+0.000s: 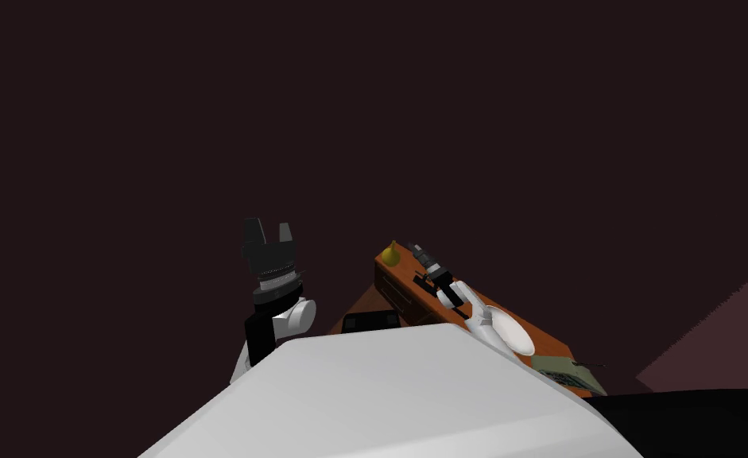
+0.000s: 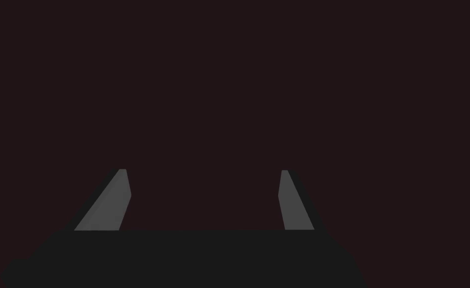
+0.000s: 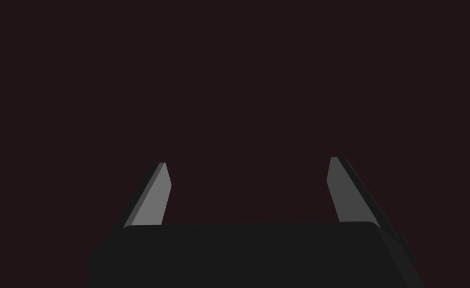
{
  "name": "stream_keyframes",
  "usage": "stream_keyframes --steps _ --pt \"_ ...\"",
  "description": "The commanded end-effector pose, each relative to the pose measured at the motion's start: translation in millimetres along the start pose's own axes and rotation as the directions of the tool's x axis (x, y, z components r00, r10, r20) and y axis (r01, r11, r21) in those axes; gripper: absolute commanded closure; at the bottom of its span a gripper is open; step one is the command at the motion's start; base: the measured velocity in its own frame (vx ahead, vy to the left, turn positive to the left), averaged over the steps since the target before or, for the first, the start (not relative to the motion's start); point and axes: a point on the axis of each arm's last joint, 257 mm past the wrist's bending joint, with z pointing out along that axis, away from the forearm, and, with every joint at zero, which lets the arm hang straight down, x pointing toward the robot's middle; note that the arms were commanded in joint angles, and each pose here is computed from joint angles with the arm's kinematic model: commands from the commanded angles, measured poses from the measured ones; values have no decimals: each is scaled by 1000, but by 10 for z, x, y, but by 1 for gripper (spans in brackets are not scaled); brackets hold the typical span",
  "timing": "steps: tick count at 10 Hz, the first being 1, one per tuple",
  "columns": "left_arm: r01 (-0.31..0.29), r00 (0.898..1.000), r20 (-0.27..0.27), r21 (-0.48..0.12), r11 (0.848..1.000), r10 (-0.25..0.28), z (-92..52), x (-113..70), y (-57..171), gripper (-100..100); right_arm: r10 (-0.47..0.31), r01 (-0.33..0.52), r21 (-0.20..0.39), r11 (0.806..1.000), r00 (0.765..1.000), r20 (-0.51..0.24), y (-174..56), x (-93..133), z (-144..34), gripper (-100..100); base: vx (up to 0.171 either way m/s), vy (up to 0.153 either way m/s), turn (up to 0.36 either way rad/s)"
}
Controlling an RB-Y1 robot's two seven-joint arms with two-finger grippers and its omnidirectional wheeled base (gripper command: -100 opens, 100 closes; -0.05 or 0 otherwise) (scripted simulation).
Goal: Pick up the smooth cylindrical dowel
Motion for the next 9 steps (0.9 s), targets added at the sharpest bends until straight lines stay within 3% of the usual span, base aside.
stream_keyframes --steps 1,4,7,9 --pt "0 1000 0 0 1000 0 0 0 0 0 -19 20 25 999 999 -35 -169 96 -24 -100 -3 1 96" --pt "0 1000 0 0 1000 0 0 0 0 0 -53 60 68 996 993 -105 -446 289 -118 -100 -1 2 89" --pt "0 1000 0 0 1000 0 0 0 0 0 -119 146 102 984 966 -228 -800 564 -290 -100 2 0 149" --pt "0 1000 0 0 1000 0 0 0 0 0 -110 143 123 982 965 -240 -897 613 -348 -100 4 -5 39"
